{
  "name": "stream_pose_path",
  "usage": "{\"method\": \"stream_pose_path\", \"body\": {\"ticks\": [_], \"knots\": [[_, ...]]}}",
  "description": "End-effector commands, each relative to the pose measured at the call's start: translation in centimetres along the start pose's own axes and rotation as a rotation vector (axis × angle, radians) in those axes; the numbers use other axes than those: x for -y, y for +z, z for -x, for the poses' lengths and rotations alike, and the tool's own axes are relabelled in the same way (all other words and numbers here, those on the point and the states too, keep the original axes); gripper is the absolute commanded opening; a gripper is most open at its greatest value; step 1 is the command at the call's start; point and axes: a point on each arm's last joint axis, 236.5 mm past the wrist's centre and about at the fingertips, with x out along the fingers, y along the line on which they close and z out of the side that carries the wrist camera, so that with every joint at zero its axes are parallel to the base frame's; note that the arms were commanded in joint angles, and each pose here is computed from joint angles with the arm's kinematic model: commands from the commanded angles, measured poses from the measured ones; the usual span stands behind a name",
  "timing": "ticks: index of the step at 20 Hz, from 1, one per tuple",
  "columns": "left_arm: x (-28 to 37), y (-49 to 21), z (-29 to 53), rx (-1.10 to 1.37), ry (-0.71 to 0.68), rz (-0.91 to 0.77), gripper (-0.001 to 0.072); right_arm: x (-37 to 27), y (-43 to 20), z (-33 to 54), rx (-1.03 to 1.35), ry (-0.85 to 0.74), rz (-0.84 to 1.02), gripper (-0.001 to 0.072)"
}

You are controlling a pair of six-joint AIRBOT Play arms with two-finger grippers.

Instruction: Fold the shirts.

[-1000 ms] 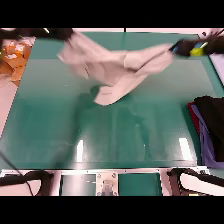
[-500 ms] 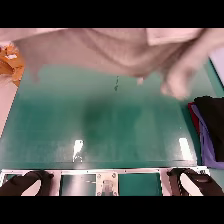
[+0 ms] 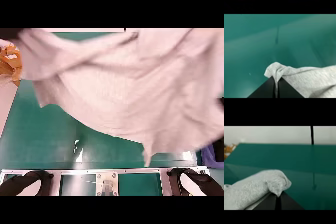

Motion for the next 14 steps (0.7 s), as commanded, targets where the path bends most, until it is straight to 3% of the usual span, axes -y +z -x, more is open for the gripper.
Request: {"method": "stream_pose_path", "body": {"ticks": [1, 4, 6, 7, 8, 9, 10, 12, 13, 14], "knots": [[-1.8, -8.0, -13.7, -0.265, -0.049, 0.088, 0.0019, 7.2, -13.0, -12.5, -0.268, -0.012, -0.169, 0.0010], [-1.5, -14.7, -26.4, -0.360, -0.158, 0.134, 0.0019, 12.6, -23.9, -21.4, -0.454, -0.056, -0.316, 0.0011], [-2.2, -17.7, -31.8, -0.402, -0.158, 0.205, 0.0020, 14.7, -28.3, -24.7, -0.546, -0.066, -0.370, 0.0013], [-2.7, -17.8, -33.2, -0.403, -0.144, 0.248, 0.0049, 15.4, -28.8, -25.4, -0.558, -0.069, -0.380, 0.0056], [-3.2, -17.3, -33.7, -0.394, -0.130, 0.270, 0.0386, 16.1, -28.2, -25.9, -0.546, -0.073, -0.382, 0.0144], [-4.1, -16.0, -33.4, -0.369, -0.115, 0.305, 0.0632, 16.6, -26.7, -25.8, -0.517, -0.076, -0.383, 0.0231], [-4.8, -14.7, -32.6, -0.360, -0.113, 0.317, 0.0628, 17.2, -24.8, -25.1, -0.497, -0.070, -0.382, 0.0297], [-6.6, -12.5, -29.3, -0.388, -0.130, 0.321, 0.0627, 17.8, -21.5, -22.3, -0.496, -0.043, -0.401, 0.0300], [-7.4, -11.7, -27.4, -0.408, -0.139, 0.321, 0.0628, 18.2, -20.4, -20.4, -0.506, -0.036, -0.429, 0.0281], [-8.3, -11.1, -25.6, -0.424, -0.144, 0.321, 0.0627, 18.4, -19.7, -18.2, -0.523, -0.031, -0.461, 0.0211]]}}
